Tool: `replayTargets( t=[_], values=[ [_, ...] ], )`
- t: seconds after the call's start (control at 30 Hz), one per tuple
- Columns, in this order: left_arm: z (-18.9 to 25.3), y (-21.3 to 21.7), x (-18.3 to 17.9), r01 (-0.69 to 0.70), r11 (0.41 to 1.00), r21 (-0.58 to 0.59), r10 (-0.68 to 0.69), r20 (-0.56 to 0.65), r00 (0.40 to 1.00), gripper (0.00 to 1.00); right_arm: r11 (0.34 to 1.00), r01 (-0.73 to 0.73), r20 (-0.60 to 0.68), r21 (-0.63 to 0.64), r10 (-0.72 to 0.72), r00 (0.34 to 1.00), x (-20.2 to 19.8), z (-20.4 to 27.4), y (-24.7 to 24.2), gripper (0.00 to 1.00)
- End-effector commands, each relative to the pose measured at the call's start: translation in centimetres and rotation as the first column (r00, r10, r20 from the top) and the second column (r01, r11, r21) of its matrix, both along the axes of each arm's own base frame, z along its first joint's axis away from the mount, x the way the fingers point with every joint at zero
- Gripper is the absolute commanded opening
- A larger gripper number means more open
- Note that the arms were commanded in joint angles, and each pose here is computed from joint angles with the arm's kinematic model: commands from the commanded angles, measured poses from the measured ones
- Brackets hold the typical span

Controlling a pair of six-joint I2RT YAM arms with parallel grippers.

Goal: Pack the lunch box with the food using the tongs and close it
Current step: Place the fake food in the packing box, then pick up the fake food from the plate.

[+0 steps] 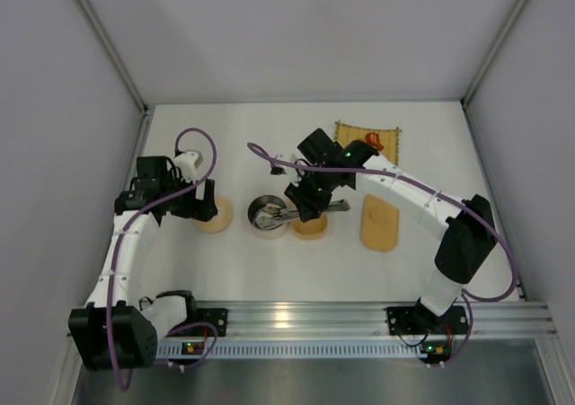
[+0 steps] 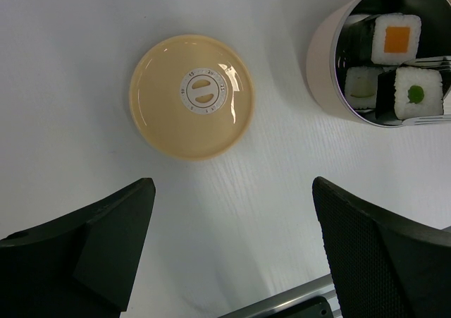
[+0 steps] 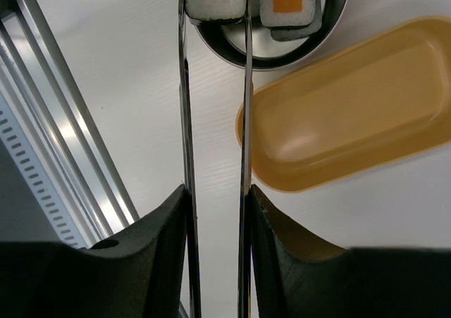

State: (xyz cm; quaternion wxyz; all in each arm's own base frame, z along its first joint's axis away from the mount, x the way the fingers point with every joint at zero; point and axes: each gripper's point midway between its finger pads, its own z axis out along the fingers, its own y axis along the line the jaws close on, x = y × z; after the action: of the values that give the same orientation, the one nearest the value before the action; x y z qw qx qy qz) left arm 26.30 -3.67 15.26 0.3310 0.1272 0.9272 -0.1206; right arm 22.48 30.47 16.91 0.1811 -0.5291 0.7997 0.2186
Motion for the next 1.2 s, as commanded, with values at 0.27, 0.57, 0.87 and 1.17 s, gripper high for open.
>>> replayTargets(
  t=[0.27,0.57,0.87,1.17],
  values=[
    [0.0,0.2,0.2,0.005,1.0,0.009,-0.005,0.017,1.0,0.98,1.0,0.003,0.001,0.026,-0.003,1.0,0.6,0.8,1.3,0.4],
    [0.0,0.2,0.1,0.006,1.0,0.008,-0.006,0.017,1.0,0.98,0.999,0.036,-0.006,0.023,-0.036,0.999,1.5,0.6,1.1,0.53],
    [0.2,0.2,0.2,0.005,1.0,0.009,-0.005,0.024,1.0,0.98,0.995,0.025,0.024,0.094,-0.027,0.999,1.5,3.6,1.6,0.56],
    [1.9,0.1,0.3,0.018,1.0,0.012,-0.019,0.065,0.998,0.98,0.961,0.144,0.116,0.238,-0.175,0.978,4.8,10.0,-1.8,0.51]
  ],
)
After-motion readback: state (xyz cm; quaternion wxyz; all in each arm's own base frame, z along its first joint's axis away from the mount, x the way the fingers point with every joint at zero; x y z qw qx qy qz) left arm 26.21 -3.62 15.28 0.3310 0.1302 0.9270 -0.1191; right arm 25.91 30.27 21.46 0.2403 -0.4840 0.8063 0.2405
